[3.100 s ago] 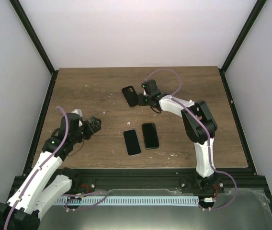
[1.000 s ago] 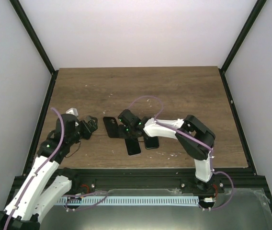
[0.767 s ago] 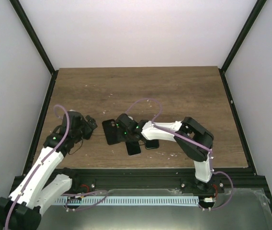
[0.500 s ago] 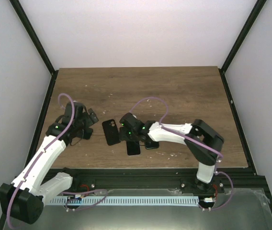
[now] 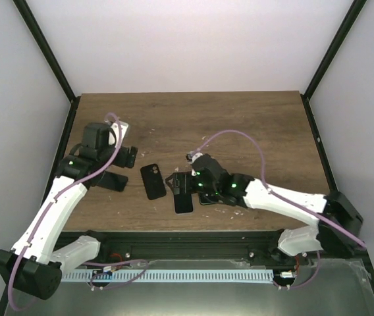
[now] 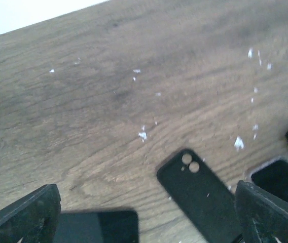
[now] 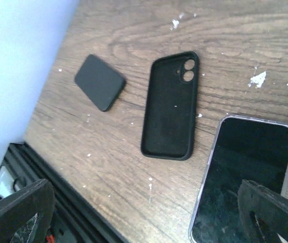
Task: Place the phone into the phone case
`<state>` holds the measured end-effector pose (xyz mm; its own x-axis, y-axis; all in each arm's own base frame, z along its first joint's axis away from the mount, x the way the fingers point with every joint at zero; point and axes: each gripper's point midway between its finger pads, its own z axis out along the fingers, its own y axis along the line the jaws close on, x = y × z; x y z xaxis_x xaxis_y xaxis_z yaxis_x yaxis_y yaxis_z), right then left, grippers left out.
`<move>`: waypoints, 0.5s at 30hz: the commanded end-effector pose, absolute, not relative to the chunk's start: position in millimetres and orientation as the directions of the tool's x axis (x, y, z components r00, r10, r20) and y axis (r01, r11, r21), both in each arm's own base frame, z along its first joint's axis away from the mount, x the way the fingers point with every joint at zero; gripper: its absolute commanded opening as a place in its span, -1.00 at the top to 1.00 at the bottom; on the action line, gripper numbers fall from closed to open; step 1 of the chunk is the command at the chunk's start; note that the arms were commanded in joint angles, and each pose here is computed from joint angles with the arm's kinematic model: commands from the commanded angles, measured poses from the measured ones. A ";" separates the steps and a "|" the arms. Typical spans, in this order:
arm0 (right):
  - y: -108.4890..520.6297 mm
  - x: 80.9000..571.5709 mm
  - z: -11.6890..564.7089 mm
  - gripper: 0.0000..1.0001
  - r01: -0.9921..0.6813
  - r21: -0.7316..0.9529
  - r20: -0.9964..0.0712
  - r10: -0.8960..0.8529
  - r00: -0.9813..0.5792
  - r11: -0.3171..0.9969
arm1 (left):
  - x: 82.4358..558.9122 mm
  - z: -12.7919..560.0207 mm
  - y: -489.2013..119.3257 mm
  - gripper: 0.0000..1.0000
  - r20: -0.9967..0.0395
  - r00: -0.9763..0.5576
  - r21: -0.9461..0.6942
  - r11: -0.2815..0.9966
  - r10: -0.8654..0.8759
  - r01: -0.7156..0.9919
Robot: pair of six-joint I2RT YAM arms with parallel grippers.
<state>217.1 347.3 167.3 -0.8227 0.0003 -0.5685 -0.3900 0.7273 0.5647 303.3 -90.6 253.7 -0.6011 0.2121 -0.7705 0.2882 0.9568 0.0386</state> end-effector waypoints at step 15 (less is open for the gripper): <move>281.2 180.5 286.2 -1.00 -0.532 0.626 -0.723 0.169 -0.670 0.570 | 251.4 131.4 -78.9 -1.00 -0.195 -0.294 0.263 0.339 0.936 0.903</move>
